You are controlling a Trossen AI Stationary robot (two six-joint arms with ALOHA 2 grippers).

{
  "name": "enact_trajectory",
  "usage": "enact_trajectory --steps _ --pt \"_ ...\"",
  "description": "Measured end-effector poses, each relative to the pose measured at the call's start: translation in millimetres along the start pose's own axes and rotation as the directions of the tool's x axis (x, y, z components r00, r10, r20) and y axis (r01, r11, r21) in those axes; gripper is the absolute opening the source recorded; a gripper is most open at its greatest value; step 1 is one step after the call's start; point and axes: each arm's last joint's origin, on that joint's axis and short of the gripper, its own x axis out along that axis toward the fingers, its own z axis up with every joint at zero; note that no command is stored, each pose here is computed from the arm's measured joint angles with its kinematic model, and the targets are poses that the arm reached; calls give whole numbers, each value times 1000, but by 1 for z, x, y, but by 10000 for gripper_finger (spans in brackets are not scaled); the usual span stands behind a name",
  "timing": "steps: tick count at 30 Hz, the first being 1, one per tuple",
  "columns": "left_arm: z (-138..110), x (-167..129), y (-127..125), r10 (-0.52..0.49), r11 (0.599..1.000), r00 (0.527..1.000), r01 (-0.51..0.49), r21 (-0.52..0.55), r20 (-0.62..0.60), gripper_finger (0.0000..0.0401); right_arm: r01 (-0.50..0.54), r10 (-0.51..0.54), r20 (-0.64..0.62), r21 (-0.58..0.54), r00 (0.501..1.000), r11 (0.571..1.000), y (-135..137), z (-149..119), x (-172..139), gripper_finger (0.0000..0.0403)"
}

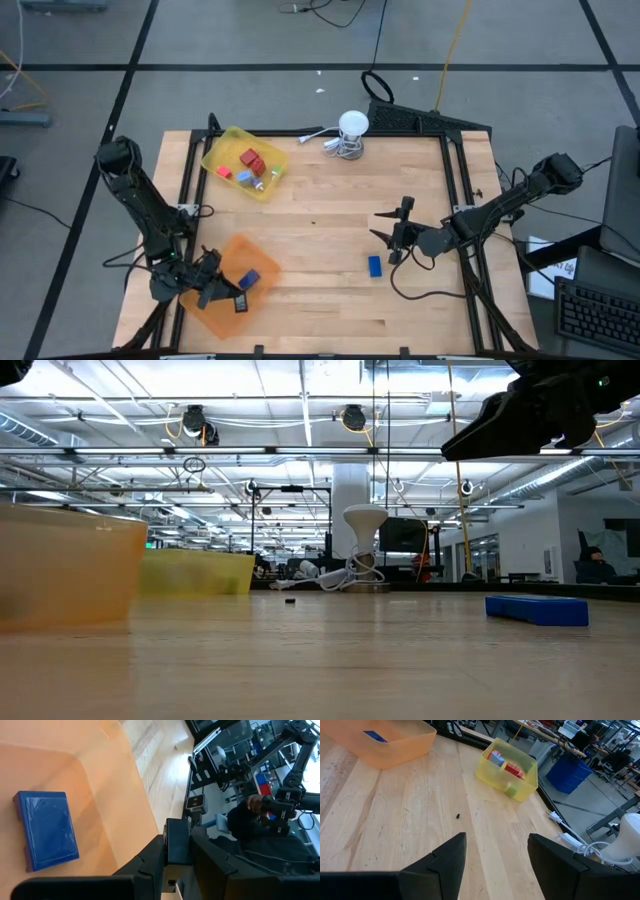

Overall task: Pick & Place Office items
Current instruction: Put the black digital timer into the orange bin

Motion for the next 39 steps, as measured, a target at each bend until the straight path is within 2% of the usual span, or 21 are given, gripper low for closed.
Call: enact_trajectory --steps 18,22,30,39 --pt "3 2 3 28 999 999 -29 29 16 93 0 0 0 0 1000 1000 0 0 0 201" --pt "4 4 3 31 999 999 -31 22 -41 93 0 0 0 0 1000 1000 0 0 0 201" --pt "8 8 4 40 999 998 -41 -7 -47 93 -54 54 4 1 999 999 2 0 0 201" --pt "8 8 6 63 998 998 -63 -26 -32 93 -52 52 5 1 999 999 2 0 0 201"
